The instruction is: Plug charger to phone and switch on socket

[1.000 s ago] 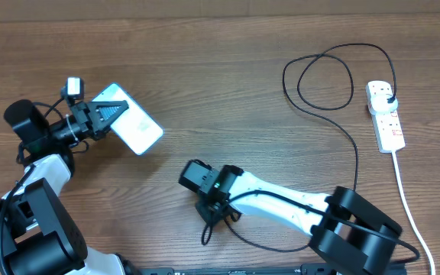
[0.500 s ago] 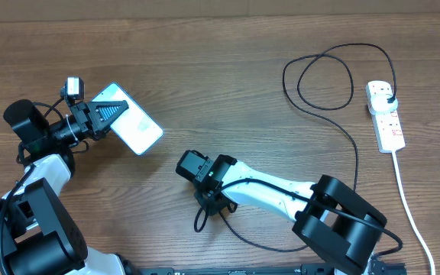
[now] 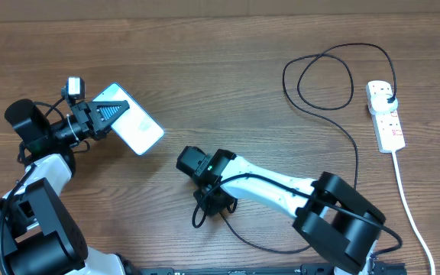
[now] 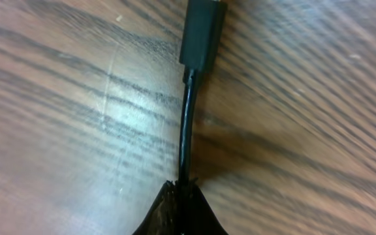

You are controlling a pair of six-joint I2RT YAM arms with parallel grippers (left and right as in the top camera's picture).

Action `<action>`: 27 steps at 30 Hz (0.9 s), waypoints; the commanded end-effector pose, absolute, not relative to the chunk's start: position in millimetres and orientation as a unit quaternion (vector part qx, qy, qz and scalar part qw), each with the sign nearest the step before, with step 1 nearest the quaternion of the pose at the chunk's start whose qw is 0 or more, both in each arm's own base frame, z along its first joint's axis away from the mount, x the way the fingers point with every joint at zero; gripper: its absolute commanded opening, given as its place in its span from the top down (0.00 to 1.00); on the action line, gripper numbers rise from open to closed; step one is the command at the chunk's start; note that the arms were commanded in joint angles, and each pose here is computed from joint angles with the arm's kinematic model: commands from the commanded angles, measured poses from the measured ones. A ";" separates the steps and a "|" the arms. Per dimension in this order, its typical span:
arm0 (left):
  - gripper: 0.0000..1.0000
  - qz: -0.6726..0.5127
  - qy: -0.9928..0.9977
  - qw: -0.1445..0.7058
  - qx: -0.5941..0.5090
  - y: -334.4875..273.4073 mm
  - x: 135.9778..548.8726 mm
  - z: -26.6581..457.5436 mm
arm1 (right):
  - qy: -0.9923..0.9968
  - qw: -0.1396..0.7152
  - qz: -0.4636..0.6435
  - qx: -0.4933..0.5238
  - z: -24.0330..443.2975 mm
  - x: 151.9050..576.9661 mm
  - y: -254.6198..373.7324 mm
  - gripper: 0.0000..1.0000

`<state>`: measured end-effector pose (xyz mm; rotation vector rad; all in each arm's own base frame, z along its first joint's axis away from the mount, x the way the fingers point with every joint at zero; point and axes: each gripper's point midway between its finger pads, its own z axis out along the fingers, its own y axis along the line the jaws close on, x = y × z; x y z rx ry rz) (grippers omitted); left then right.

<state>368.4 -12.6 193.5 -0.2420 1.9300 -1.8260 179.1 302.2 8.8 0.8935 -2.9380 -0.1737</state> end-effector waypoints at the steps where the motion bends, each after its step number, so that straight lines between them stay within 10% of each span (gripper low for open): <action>1: 0.96 -0.674 0.703 0.218 -0.066 -25.8 365.0 197.7 | -0.949 -0.020 -0.132 0.287 76.3 189.1 319.9 0.96; 10: 0.96 -0.686 0.705 0.177 -0.038 -62.3 360.6 197.8 | -0.902 -0.114 -0.281 0.307 208.4 153.9 307.6 0.96; 27: 0.96 -0.693 0.706 0.148 -0.007 -92.9 354.1 198.2 | -0.882 -0.107 -0.348 0.299 187.8 130.1 303.4 0.96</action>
